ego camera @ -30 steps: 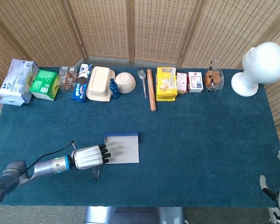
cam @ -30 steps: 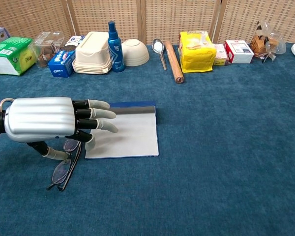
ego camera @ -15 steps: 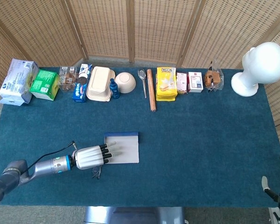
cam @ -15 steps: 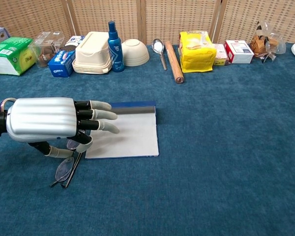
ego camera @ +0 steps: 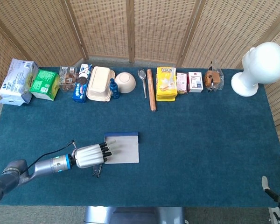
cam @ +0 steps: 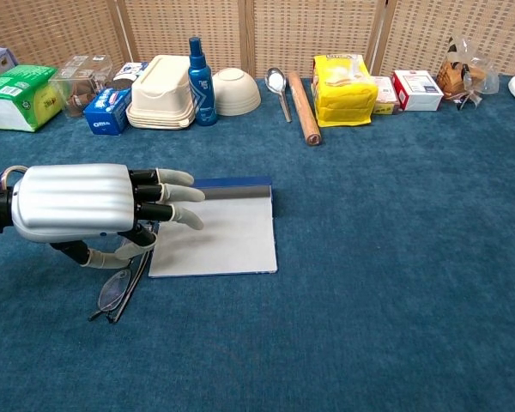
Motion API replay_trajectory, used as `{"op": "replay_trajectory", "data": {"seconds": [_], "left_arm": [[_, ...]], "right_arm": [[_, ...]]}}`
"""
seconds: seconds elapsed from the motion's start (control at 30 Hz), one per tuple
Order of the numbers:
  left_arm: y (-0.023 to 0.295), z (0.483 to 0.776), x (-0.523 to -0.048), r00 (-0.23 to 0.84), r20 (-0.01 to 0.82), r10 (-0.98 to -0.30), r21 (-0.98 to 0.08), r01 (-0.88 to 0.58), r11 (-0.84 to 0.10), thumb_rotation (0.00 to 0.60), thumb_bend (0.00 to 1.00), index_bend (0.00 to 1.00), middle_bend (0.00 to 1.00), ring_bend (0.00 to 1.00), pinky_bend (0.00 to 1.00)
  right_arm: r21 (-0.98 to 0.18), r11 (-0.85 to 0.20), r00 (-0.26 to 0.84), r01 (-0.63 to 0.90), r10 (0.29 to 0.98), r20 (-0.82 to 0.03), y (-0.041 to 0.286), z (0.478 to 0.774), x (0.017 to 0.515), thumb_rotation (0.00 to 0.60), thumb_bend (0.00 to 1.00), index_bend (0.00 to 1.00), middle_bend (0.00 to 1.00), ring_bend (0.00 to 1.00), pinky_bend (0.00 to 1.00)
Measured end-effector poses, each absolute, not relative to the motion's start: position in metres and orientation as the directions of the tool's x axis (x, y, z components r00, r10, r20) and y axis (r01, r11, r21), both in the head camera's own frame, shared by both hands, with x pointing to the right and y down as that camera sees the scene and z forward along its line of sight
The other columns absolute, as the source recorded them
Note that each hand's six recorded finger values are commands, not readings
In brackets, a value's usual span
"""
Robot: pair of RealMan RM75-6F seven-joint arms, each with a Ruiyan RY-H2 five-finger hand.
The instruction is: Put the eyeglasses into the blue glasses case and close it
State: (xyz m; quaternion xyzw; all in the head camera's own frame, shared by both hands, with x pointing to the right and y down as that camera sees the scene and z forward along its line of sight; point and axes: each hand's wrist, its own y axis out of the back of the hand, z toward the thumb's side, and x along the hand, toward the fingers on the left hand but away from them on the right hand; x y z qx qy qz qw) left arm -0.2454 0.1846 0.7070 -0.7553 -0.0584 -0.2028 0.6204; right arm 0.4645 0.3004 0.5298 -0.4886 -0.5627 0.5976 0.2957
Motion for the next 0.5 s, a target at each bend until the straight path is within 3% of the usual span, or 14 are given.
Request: {"op": "replay_trajectory", "data": {"seconds": [0.17, 0.3, 0.5], "left_arm": [[0.1846, 0.7079, -0.2439, 0.910, 0.380, -0.164, -0.913, 0.340, -0.225, 0.600, 0.31, 0.62, 0.17, 0.00, 0.00], [0.1850, 0.7091, -0.2447, 0.907, 0.388, -0.162, -0.909, 0.348, -0.230, 0.600, 0.31, 0.45, 0.12, 0.00, 0.00], [0.1842, 0.7105, -0.2471, 0.899, 0.404, -0.169, -0.901, 0.360, -0.242, 0.600, 0.35, 0.41, 0.09, 0.00, 0.00]], "right_arm": [[-0.962, -0.191, -0.351, 0.197, 0.902, -0.251, 0.3014, 0.5292, 0.4653, 0.600, 0.34, 0.00, 0.19, 0.00, 0.07], [-0.961, -0.190, -0.353, 0.199, 0.901, -0.251, 0.3022, 0.5287, 0.4663, 0.600, 0.34, 0.00, 0.19, 0.00, 0.07], [-0.961, -0.190, -0.352, 0.200, 0.902, -0.252, 0.3019, 0.5294, 0.4663, 0.600, 0.34, 0.00, 0.19, 0.00, 0.07]]}}
